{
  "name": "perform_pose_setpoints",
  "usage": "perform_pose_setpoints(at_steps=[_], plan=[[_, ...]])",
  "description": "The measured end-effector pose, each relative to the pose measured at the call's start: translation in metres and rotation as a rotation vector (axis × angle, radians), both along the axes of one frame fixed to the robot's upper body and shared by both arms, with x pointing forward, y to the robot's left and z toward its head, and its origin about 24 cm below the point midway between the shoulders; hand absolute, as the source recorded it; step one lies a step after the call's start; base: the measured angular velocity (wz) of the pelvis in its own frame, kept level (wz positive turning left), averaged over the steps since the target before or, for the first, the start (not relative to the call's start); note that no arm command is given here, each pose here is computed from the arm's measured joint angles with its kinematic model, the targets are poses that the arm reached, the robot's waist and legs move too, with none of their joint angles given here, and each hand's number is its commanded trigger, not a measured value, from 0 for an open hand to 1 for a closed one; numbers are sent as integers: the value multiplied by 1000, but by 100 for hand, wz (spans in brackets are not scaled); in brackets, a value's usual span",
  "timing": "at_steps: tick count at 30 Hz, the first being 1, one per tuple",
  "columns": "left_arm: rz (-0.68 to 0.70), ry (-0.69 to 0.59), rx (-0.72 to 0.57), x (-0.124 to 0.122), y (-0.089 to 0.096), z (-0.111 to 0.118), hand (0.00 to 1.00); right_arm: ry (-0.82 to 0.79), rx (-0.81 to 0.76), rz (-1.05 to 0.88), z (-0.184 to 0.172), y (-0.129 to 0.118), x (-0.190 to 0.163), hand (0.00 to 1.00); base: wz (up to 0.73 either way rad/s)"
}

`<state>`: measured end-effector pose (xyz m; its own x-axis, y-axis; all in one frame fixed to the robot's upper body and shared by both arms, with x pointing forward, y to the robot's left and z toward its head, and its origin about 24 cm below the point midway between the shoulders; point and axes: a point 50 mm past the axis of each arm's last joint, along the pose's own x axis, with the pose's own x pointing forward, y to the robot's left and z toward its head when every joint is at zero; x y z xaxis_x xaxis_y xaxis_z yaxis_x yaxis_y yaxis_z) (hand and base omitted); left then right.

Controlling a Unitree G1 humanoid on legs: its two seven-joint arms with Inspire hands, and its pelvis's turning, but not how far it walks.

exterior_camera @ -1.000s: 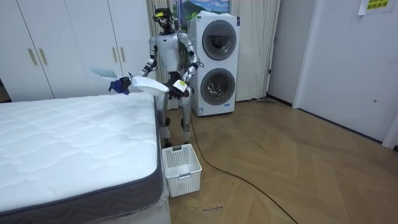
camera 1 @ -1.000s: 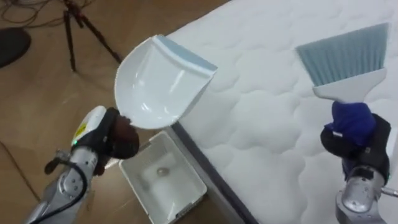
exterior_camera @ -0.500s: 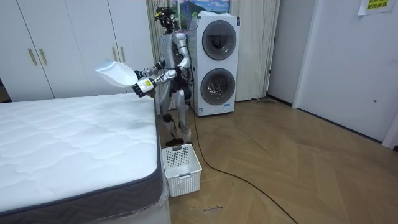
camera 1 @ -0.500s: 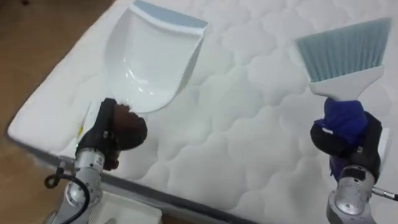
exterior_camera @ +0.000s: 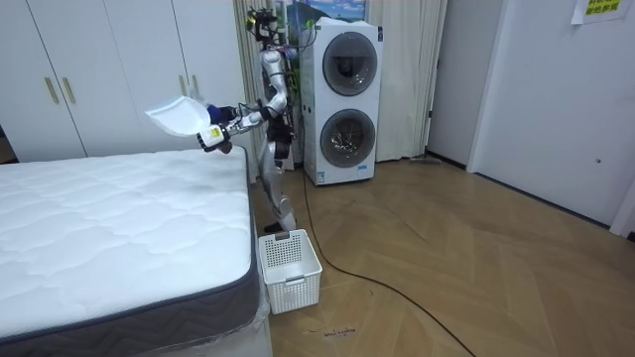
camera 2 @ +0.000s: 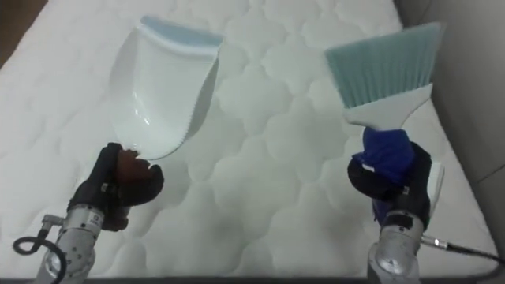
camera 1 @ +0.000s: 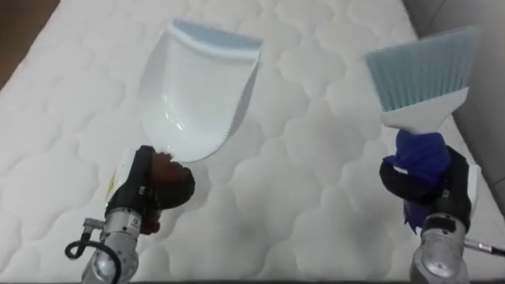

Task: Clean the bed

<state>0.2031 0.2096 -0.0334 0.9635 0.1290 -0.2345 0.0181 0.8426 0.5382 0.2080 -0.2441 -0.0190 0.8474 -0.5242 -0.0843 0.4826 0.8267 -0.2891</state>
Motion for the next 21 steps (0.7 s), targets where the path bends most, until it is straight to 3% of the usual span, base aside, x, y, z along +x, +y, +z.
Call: perform_pose_setpoints(at_steps=[7, 21], plan=[[9, -38, -16, 4, 0, 6, 0, 6, 5, 33, 0, 1, 1, 0, -40], [11, -27, -63, 2, -5, 3, 0, 2, 18, 33, 0, 3, 1, 0, -3]])
